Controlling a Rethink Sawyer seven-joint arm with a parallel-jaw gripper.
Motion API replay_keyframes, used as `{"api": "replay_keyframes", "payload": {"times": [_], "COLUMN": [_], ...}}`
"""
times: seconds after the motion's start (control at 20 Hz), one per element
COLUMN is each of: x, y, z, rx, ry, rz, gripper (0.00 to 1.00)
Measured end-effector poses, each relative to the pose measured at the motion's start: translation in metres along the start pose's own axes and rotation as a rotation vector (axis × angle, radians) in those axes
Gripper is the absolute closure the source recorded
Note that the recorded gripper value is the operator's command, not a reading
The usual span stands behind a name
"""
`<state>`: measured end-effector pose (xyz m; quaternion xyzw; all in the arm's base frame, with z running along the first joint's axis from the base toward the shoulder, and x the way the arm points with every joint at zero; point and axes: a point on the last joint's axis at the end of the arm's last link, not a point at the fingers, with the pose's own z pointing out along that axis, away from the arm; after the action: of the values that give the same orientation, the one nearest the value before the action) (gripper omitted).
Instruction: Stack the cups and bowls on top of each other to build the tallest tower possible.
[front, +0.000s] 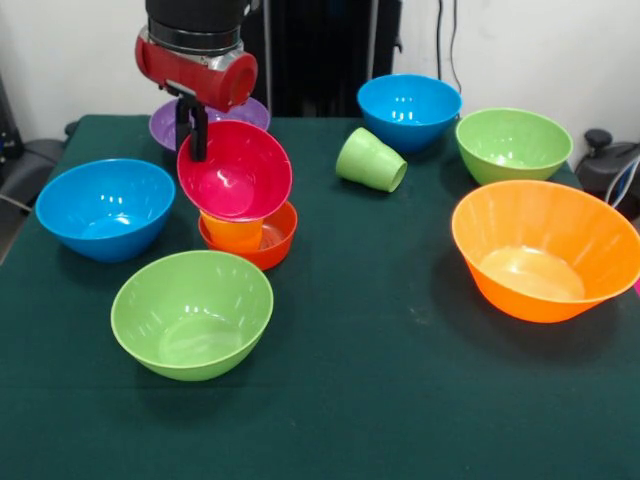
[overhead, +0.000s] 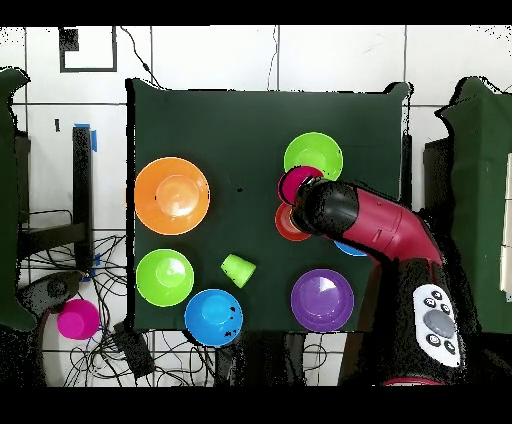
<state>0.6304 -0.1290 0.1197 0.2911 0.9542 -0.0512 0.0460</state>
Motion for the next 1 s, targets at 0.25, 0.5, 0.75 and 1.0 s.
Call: {"api": "replay_keyframes", "payload": {"times": [0.25, 0.5, 0.75, 1.0], "x": [0.0031, 0.006, 0.0078, 0.0092], "y": [0.001, 0.0012, -0.0016, -0.0051], "z": [0.003, 0.0049, 0.0066, 0.0083], "rx": [-0.004, -0.006, -0.007, -0.007], "ry": [-0.001, 0.001, 0.008, 0.015], "rz": [-0.001, -0.002, 0.003, 0.009], "gripper": [1.0, 1.0, 1.0, 1.0]}}
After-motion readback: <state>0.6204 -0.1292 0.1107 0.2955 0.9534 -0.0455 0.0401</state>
